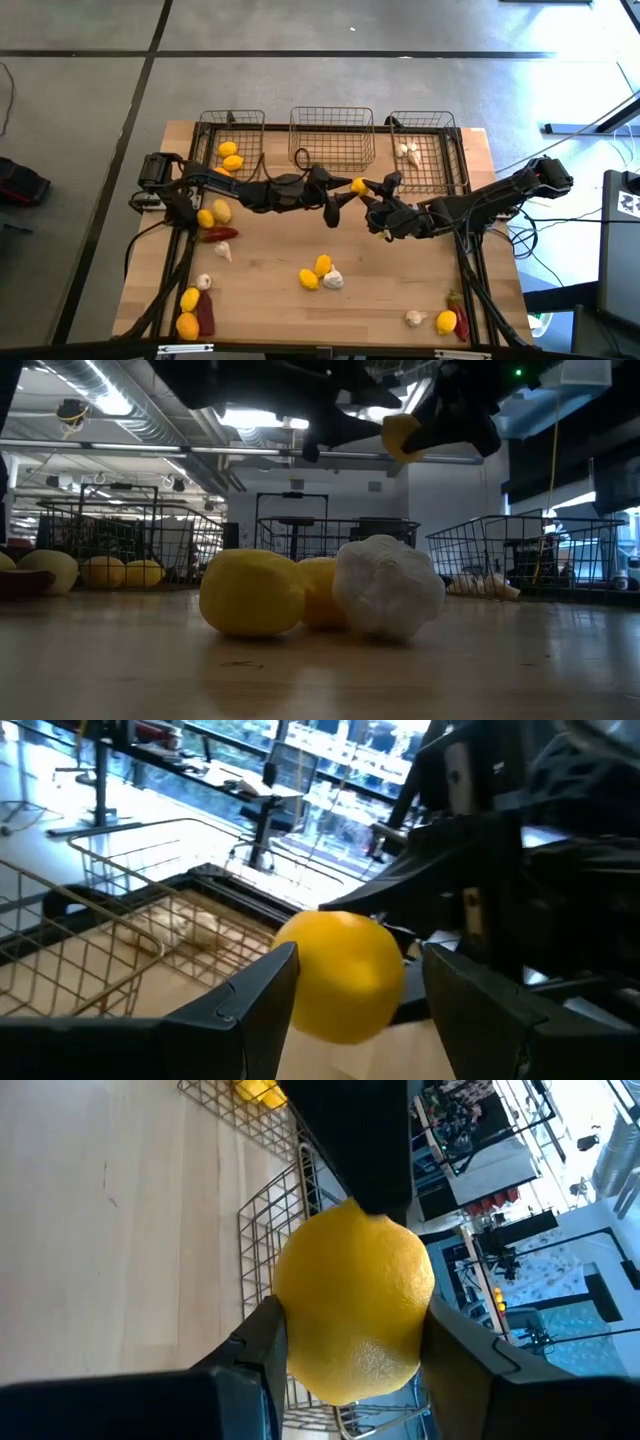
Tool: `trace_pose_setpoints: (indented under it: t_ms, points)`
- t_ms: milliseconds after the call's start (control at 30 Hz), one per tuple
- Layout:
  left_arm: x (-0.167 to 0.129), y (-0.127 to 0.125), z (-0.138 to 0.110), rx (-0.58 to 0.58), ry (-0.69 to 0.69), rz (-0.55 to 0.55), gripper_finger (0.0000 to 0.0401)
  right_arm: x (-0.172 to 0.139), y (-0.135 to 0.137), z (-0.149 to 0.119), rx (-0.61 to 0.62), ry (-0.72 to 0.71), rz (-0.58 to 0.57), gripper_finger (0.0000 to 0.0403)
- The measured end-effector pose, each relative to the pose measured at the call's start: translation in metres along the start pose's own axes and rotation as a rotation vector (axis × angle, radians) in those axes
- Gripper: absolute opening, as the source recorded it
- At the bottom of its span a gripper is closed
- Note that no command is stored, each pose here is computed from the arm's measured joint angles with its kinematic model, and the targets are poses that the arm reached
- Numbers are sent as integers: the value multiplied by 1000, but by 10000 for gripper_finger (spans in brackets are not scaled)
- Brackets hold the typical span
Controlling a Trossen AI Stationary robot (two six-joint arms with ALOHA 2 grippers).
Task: Sort produce into baskets
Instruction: Put the yellow lemon into the left gold wire basket
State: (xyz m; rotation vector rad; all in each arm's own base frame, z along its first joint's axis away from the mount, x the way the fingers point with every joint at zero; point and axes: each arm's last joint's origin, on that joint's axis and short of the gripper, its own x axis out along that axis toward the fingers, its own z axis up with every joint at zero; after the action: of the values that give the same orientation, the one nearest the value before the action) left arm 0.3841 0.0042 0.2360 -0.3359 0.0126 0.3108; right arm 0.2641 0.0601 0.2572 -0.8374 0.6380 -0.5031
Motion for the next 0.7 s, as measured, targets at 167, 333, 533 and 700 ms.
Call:
trace_pose_setpoints:
  t_ms: [167, 333, 533, 700]
  points:
    - [11, -1, -1, 22, 17, 51, 212, 0, 1, 0, -20, 3, -2, 156]
    - [11, -2, -1, 53, 29, 61, 212, 0, 0, 0, -23, 12, -20, 156]
    - [10, -1, -4, 40, 70, 71, 212, 0, 1, -1, -30, 8, -2, 156]
    - [10, -1, -5, 53, 79, 72, 212, 0, 2, -1, -27, 6, 4, 156]
